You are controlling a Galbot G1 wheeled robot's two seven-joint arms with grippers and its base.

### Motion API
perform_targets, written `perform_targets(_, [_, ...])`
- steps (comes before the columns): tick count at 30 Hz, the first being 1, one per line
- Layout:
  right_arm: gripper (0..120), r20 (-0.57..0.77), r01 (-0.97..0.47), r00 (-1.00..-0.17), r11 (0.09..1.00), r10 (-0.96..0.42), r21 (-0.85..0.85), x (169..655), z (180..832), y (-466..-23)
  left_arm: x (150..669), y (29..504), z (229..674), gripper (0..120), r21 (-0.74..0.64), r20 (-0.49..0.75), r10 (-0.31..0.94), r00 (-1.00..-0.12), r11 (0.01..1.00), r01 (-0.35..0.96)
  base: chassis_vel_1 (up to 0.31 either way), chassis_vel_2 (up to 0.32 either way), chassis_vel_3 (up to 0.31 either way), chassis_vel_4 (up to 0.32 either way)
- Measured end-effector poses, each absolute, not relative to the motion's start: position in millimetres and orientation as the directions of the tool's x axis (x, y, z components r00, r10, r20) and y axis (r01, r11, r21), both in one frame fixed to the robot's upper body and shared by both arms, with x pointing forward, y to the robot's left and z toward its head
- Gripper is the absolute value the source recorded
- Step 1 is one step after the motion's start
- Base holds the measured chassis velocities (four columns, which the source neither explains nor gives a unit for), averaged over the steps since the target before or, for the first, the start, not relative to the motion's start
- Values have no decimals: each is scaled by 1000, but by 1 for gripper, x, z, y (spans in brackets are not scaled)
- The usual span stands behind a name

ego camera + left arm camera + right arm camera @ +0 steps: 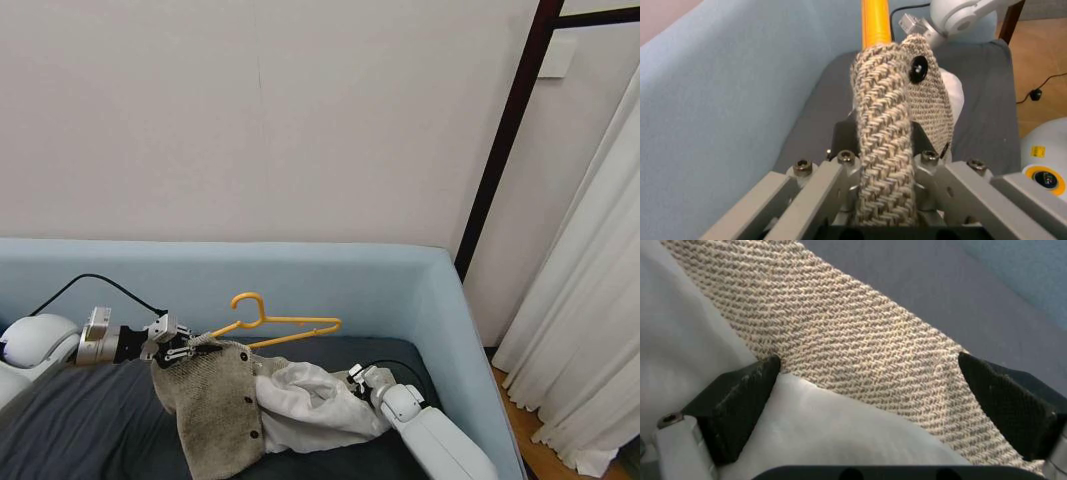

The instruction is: Pick up the clothes from the sofa and hang them on the clothes hanger.

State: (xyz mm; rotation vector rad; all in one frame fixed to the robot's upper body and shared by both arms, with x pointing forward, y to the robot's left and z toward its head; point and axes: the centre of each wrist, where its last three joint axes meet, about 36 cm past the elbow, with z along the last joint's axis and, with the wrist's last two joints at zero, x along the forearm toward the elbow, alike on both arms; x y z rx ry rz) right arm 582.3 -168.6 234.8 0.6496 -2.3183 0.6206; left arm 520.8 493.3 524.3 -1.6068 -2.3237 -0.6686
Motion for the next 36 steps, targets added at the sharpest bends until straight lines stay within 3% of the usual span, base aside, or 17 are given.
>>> perform_targets(7, [100, 650, -558, -705, 788, -284, -261, 595, 245, -156, 519, 494, 522, 7, 228, 443, 819, -365, 291, 929, 0, 0, 0, 0])
perform_targets(25, [100, 747, -624, -611, 740, -262, -251, 625, 251, -156, 518, 495, 521, 7, 226, 443, 820, -362, 288, 930, 0, 0, 0, 0])
perform_targets(36, [63, 793, -650, -565, 715, -228, -257, 621, 245, -152, 519, 496, 518, 7, 223, 441, 821, -362, 291, 930, 0, 0, 0, 0])
